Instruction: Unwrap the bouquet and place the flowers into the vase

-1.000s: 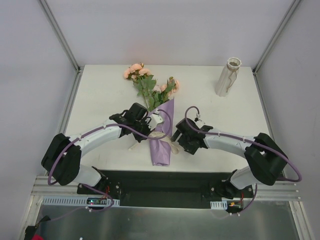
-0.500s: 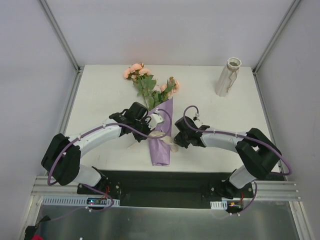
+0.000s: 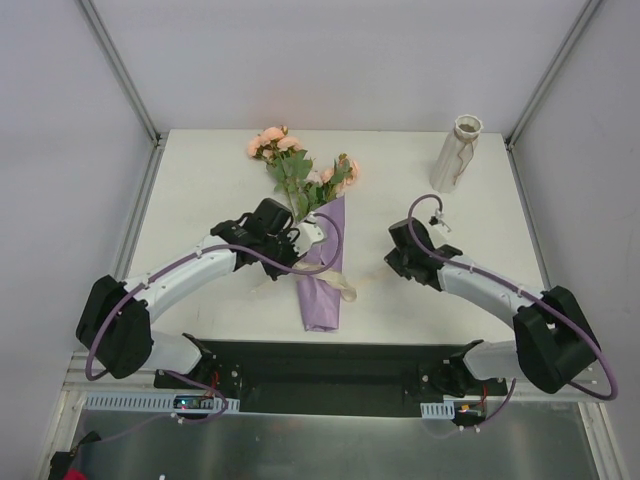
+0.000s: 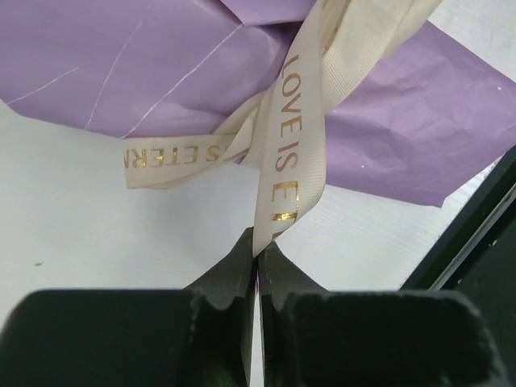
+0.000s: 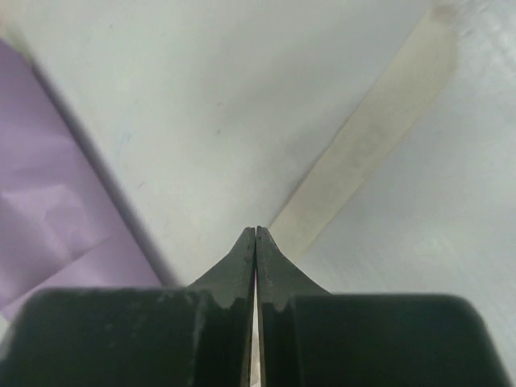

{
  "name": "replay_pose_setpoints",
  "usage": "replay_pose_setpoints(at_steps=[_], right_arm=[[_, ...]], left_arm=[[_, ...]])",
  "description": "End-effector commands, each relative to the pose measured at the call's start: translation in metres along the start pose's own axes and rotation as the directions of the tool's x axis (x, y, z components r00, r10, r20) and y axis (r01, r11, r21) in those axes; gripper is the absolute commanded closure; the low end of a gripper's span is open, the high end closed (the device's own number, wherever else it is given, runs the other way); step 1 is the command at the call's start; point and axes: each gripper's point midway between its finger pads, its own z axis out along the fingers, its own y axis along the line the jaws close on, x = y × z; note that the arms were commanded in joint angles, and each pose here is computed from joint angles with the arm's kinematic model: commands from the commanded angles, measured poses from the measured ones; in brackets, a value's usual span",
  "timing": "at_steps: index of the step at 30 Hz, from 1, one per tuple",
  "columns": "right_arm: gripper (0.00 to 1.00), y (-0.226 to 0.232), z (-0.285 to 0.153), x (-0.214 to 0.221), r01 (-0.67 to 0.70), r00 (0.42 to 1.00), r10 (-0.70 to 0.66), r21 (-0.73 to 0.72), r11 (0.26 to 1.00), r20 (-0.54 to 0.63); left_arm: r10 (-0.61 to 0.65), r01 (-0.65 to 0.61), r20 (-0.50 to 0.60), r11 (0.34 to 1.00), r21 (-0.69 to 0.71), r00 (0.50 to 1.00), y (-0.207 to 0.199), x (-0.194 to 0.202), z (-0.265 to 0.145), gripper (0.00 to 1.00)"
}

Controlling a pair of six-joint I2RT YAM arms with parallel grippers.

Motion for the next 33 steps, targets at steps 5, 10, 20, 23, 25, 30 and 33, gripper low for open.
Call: replay_pose_setpoints(at_steps=[5,10,20,23,25,30,33], right_arm=[[0.41,-0.014,-0.008,-0.01,0.128,0.992,-0.127,0.065,0.99,-0.013],[0.24,-0.009,-0.007,0.003,0.152,0.988,-0.151,0.083,0.985,-0.018],[0.35,-0.005,0.009,-0.001,0.227,0.974,-0.226,0.189,0.955,-0.028],[0.38,-0.004,0.014,0.003,0.218,0.976,-0.213,0.202,0.955,-0.045],[0.39,-0.006,0.017,0.007,0.218,0.976,-0.21,0.215,0.952,-0.059],[0.39,-0.003,0.018,0.022,0.22,0.974,-0.202,0.208,0.953,-0.103],[0.36,0.001,0.017,0.035,0.228,0.97,-0.204,0.191,0.955,-0.135]], left_arm=[[0.038,-0.038,-0.004,0.999,-0.017,0.999,-0.005,0.004,-0.023,1.0],[0.036,-0.036,-0.002,0.999,-0.006,0.999,-0.006,0.002,-0.021,1.0],[0.039,-0.039,0.003,0.999,-0.005,0.999,-0.005,-0.001,-0.021,1.0],[0.04,-0.04,0.004,0.999,0.001,0.999,-0.006,-0.002,-0.021,1.0],[0.039,-0.039,0.003,0.999,0.003,0.999,-0.006,-0.002,-0.02,1.0],[0.045,-0.045,-0.002,0.999,0.007,0.999,-0.006,-0.002,-0.019,1.0],[0.046,-0.046,-0.003,0.999,0.011,0.999,-0.006,-0.002,-0.018,1.0]])
